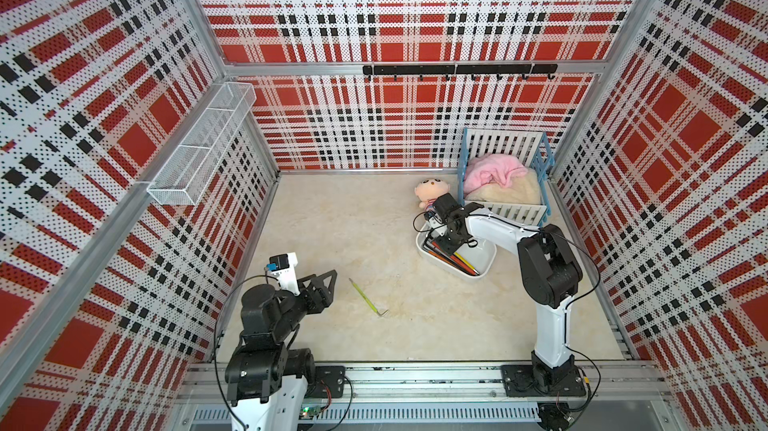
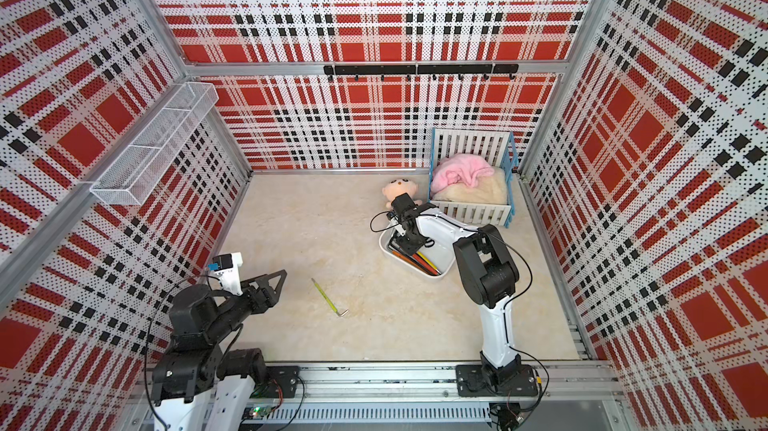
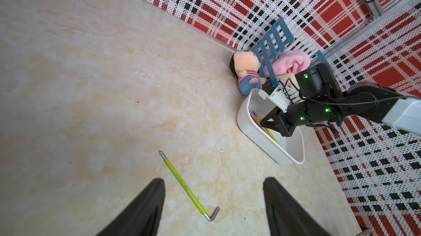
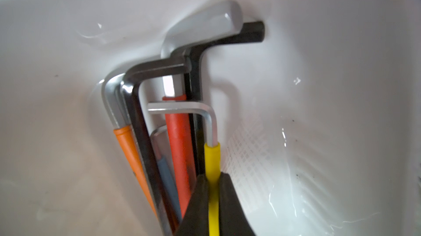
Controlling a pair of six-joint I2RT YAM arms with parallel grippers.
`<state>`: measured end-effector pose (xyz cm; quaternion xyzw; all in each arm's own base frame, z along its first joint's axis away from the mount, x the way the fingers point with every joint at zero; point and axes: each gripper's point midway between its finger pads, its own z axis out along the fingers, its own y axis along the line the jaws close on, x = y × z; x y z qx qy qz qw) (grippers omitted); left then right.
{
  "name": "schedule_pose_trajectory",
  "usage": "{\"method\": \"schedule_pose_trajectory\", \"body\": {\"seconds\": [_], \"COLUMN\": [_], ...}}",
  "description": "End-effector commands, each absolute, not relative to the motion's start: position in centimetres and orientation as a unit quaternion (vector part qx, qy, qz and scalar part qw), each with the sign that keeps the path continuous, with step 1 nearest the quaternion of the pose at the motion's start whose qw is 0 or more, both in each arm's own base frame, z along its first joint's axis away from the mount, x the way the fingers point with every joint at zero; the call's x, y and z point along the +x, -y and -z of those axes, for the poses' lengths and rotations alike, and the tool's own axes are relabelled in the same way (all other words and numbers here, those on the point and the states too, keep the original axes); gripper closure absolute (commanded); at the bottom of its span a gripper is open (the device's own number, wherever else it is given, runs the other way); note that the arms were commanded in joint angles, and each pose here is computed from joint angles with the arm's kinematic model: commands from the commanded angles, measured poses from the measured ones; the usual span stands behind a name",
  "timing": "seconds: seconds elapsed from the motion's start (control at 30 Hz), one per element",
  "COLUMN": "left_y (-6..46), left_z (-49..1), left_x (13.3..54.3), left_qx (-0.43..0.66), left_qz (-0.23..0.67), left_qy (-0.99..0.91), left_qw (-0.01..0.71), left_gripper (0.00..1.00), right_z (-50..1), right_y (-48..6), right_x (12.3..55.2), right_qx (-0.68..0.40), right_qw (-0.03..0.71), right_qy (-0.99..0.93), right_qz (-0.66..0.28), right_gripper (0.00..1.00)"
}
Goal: Put the hex key on the desktop into the storage box
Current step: Place the Allen key in the storage box.
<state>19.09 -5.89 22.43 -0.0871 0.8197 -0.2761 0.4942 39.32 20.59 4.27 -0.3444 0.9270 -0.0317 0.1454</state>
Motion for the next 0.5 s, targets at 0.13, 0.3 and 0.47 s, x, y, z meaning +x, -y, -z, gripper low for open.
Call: {"method": "schedule_pose_trajectory", "body": {"seconds": [0.13, 0.3, 0.47], "left_y": [5.7, 5.7, 5.6], "left_z": [-22.6, -22.6, -22.5], "left_x": [19.5, 19.4, 19.5], "left_qx": [-0.087, -0.086, -0.088], "left_qz": [0.273, 0.274, 0.272], "left_qy": [-0.816, -0.816, -0.816], "left_qw": [0.502, 0.502, 0.502], "left_gripper": [0.26, 0.26, 0.26], "right_z": [-4.8, -7.1, -9.4], "right_y": [-20.2, -20.2, -21.0], "right_x": [39.9, 40.5, 40.6], "right_qx": [-0.327, -0.319, -0.31], "right_qw": [0.147, 0.169, 0.194], "right_qy": [-0.933, -0.932, -0.93], "right_qz": [0.04, 0.043, 0.03], "right_gripper": [0.71, 0.71, 0.72]}}
